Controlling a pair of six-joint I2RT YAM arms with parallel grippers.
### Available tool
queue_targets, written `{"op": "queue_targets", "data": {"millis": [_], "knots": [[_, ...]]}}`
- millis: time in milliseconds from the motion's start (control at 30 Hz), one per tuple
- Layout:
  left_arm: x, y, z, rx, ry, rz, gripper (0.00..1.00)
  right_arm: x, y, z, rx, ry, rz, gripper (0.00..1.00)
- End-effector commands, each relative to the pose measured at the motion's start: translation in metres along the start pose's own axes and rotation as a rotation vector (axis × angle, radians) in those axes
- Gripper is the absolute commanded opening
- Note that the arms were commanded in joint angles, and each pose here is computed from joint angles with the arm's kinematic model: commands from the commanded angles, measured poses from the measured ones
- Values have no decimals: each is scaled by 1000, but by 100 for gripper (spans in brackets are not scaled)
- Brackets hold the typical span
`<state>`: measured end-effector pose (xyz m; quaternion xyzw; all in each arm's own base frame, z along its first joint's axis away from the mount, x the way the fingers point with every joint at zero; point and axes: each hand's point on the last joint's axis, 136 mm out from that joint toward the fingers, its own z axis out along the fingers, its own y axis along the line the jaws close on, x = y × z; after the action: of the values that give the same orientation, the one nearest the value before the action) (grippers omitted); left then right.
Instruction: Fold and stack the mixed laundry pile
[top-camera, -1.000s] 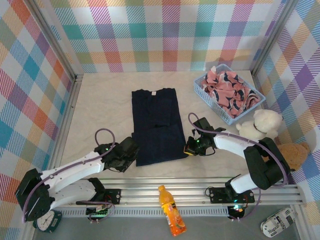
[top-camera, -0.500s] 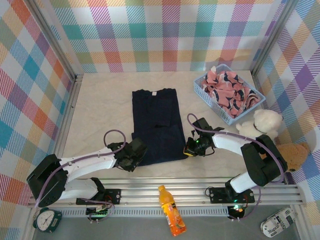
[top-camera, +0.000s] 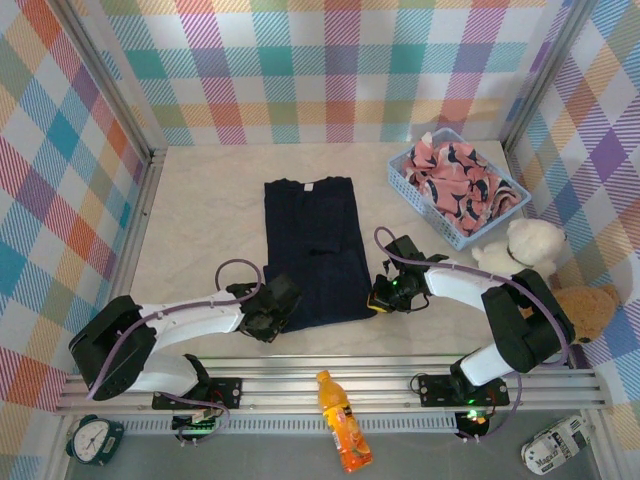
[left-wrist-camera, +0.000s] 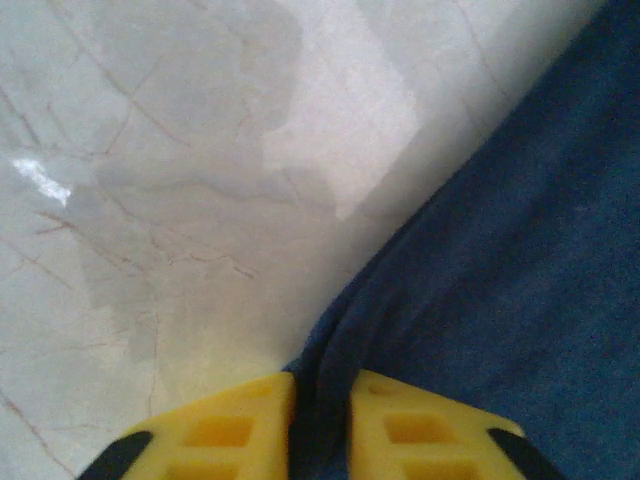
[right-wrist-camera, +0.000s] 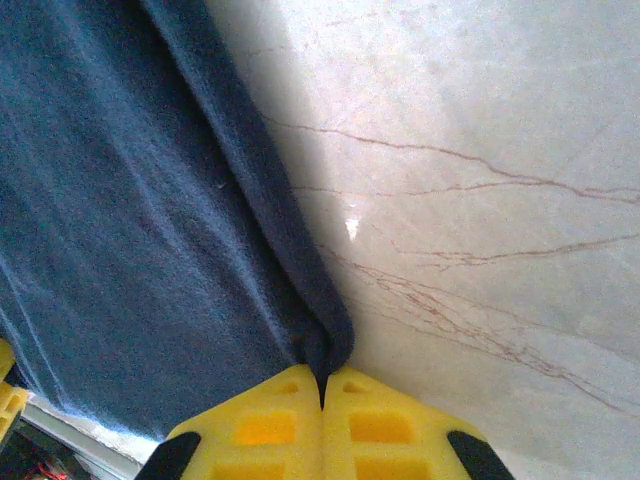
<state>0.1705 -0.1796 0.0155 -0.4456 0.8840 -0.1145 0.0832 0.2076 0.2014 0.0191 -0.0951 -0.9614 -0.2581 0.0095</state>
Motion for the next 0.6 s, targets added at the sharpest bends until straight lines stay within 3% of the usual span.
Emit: {"op": "queue_targets", "data": {"millis": [0,133,333,567], "knots": [[-5,33,9,-117,-29,22,1,-2,0,-3,22,-10,-7,0],[-4,42,2,-135,-23,53,0,8,-9,-8,54,11,-18,0],[4,31,-35,-83,-36,114,0,39,-11,-28,33,62,-32,0],[-26,-31,-91,152,-149,49,0,6,54,-82,-92,-68,-103,0]]}}
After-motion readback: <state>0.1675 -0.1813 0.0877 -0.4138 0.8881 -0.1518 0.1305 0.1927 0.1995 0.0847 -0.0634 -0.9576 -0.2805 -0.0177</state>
